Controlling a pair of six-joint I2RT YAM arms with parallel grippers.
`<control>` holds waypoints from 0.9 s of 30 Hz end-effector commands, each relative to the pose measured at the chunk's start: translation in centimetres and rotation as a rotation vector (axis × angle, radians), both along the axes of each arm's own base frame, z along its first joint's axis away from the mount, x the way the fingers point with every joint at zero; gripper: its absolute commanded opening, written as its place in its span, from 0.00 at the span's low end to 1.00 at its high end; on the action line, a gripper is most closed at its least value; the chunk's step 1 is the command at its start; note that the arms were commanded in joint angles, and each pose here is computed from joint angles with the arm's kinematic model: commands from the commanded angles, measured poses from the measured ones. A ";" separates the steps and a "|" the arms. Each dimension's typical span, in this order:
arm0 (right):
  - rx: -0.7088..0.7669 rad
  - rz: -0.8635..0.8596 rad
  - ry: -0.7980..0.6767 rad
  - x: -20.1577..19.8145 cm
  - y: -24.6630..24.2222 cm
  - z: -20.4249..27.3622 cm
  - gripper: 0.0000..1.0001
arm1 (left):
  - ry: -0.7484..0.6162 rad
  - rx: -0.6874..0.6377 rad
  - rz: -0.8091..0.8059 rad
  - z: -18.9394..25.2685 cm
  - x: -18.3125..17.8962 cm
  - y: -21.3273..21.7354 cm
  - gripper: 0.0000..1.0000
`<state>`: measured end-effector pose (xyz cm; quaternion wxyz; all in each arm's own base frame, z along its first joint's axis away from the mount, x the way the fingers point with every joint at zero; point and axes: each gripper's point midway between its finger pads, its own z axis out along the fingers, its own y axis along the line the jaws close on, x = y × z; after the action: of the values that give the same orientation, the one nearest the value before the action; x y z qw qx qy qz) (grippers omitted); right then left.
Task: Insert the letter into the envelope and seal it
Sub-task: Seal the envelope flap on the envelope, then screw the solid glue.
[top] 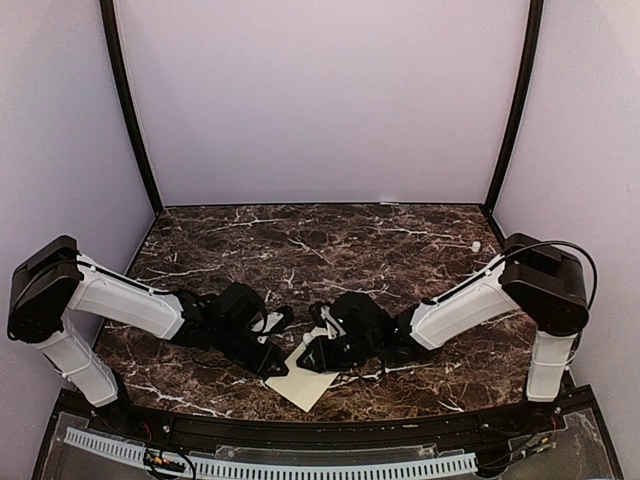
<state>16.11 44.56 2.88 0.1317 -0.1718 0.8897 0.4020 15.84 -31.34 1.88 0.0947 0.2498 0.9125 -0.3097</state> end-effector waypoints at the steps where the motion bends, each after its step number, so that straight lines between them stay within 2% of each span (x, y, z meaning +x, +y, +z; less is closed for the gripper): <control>1: -0.005 0.009 0.021 -0.9 -0.4 -0.4 0.00 | -0.044 0.035 0.056 0.6 0.7 1.0 0.00; 3: 0.055 0.020 -0.012 -0.8 0.0 1.7 0.00 | -0.108 -0.004 0.112 2.7 1.8 1.1 0.04; 5: 0.104 0.017 -0.048 -0.5 -0.1 4.1 0.00 | -0.182 -0.062 0.177 5.7 3.1 1.0 0.13; 11: 0.165 -0.043 -0.188 0.6 -2.5 11.0 0.00 | -0.378 -0.211 0.330 16.1 5.4 2.6 0.46; 16: 0.218 -0.079 -0.322 0.9 -5.0 15.9 0.00 | -0.456 -0.367 0.367 23.9 5.1 3.5 0.55; 20: 0.414 -0.018 -0.437 -0.7 -5.7 21.7 0.00 | -0.422 -0.600 0.242 29.7 2.7 1.3 0.61; 24: 0.600 0.067 -0.514 -2.9 -5.9 26.3 0.00 | -0.366 -0.837 0.072 34.7 0.0 -1.2 0.72; 27: 0.697 0.153 -0.536 -4.6 -5.7 28.8 0.00 | -0.322 -0.912 -0.024 36.0 -1.4 -2.3 0.76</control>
<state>14.10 38.47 26.53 0.3536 -0.2296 0.7121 0.5614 17.43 -31.88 33.29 0.3637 0.1832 0.7314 -0.5470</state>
